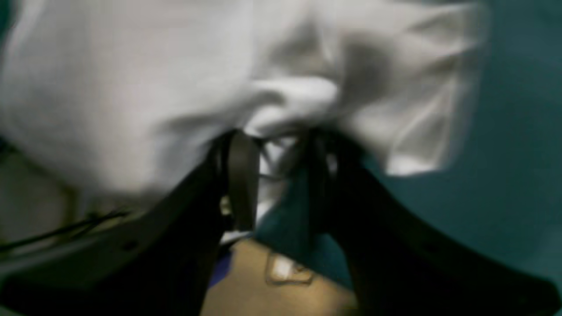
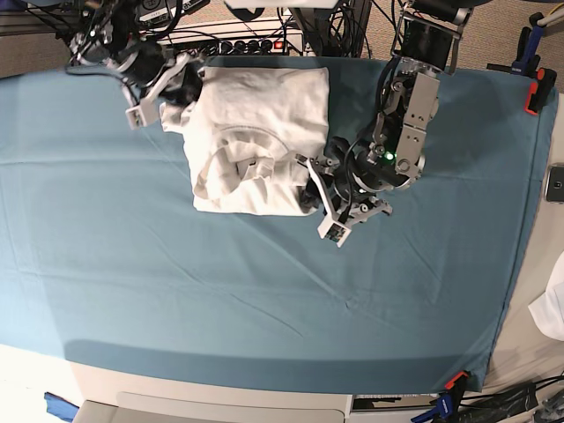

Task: Fold the T-shirt properly

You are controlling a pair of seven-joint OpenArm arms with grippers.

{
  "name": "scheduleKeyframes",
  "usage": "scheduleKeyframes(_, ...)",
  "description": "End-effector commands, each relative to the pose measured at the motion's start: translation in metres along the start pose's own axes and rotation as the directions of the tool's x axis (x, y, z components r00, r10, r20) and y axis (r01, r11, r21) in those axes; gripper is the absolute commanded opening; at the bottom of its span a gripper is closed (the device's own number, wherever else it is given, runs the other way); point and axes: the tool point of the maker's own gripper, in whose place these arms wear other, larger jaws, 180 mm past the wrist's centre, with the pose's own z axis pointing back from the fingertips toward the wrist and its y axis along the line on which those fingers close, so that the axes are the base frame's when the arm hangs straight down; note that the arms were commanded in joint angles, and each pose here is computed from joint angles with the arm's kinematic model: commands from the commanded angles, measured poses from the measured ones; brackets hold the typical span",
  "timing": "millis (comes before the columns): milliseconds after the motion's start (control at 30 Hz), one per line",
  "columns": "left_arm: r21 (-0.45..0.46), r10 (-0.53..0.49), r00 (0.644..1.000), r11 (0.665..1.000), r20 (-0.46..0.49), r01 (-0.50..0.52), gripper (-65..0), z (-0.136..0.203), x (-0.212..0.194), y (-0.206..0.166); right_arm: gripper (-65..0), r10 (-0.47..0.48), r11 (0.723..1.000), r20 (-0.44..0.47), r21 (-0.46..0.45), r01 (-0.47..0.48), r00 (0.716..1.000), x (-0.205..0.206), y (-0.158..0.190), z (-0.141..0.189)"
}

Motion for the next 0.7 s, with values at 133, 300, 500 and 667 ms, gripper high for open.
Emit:
scheduleKeyframes(133,0.047,0.006,0.998,0.999,0.056,-0.009,-37.3,0.007,0.019,0.018,-45.4,0.079,0.995,0.025,-0.069,-0.077,0.997,0.024,-0.022,0.007)
scheduleKeyframes(300,0.103,0.033,0.997,0.994,0.064,-0.04,-37.3,0.013,0.018,0.041,-45.4,0.093,0.986,-0.017,-0.136,-0.094,0.996,0.018,-0.037,0.012)
scheduleKeyframes(500,0.24,0.036,0.999,0.97,0.029,-0.042,-37.3,0.038,0.002,0.104,-45.4,0.05,0.951,0.024,-0.308,-0.04,0.998,0.025,-0.087,0.046)
scheduleKeyframes(667,0.285,0.111,0.993,0.954,-0.047,-0.093,-40.7,0.069,-0.025,0.148,-45.4,0.046,0.904,0.034,-0.427,-0.027,0.998,0.033,-0.129,0.088)
